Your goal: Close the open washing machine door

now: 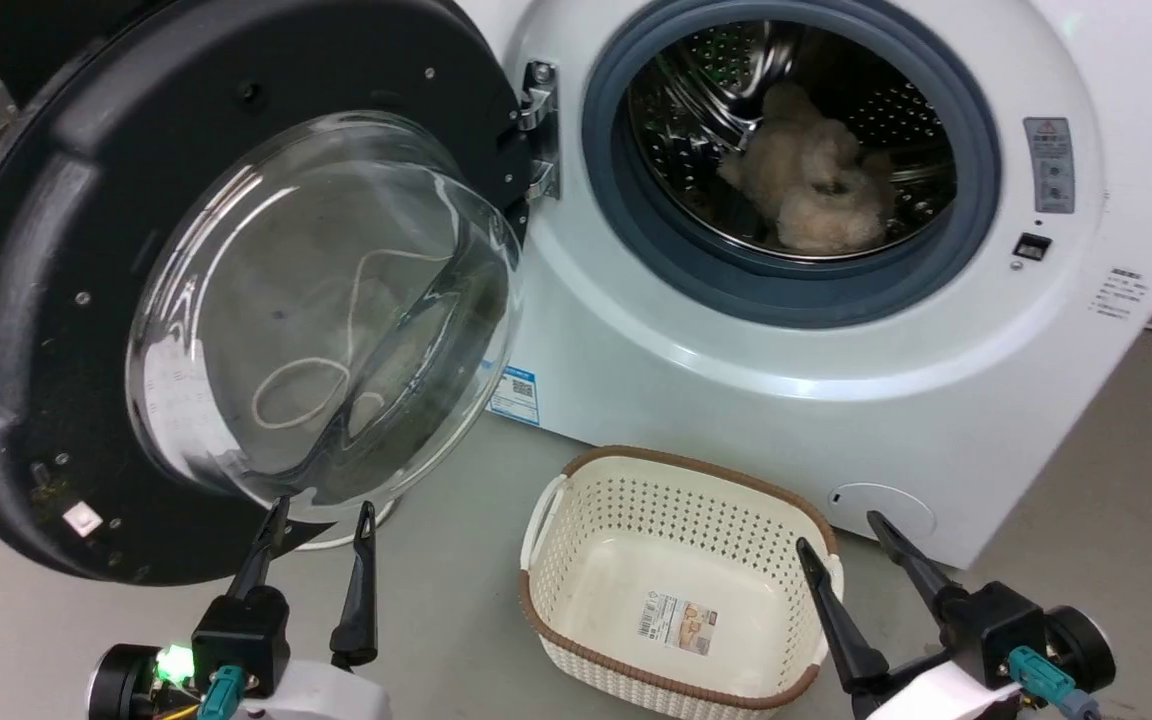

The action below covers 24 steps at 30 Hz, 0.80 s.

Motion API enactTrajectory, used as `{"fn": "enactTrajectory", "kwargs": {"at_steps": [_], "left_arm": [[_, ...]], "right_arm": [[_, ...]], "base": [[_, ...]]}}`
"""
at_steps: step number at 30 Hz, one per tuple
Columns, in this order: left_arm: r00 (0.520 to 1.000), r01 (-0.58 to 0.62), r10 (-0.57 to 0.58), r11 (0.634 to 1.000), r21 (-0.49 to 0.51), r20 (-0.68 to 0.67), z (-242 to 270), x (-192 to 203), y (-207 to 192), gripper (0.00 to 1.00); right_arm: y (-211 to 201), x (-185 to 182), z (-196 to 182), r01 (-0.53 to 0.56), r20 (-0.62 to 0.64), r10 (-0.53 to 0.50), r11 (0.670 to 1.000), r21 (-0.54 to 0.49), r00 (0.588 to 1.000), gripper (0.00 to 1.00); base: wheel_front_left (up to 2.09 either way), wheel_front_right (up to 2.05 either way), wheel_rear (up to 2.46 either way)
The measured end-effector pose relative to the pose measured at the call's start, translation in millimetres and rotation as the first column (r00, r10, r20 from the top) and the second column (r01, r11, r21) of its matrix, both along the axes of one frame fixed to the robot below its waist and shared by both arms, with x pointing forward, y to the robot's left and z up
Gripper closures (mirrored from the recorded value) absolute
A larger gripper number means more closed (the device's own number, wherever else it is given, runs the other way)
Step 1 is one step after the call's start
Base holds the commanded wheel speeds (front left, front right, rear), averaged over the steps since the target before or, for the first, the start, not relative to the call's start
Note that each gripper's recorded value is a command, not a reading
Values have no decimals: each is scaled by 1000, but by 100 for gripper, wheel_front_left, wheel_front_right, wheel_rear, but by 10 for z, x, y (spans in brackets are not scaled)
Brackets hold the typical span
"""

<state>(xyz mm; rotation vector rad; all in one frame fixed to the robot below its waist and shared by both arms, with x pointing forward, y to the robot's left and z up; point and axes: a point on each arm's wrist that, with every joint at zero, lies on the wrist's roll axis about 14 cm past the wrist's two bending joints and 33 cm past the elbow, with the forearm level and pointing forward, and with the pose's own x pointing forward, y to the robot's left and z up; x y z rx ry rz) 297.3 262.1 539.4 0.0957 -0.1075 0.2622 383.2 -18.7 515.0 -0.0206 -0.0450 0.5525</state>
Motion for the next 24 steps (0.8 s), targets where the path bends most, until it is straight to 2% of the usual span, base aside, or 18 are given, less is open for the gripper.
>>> {"fn": "enactTrajectory", "kwargs": {"at_steps": [24], "left_arm": [[995, -97, 97, 995, 20, 38, 31, -337, 258, 0]], "right_arm": [[518, -128, -81, -168, -1, 168, 986, 10, 986, 0]], "base": [[0, 0, 0]]}}
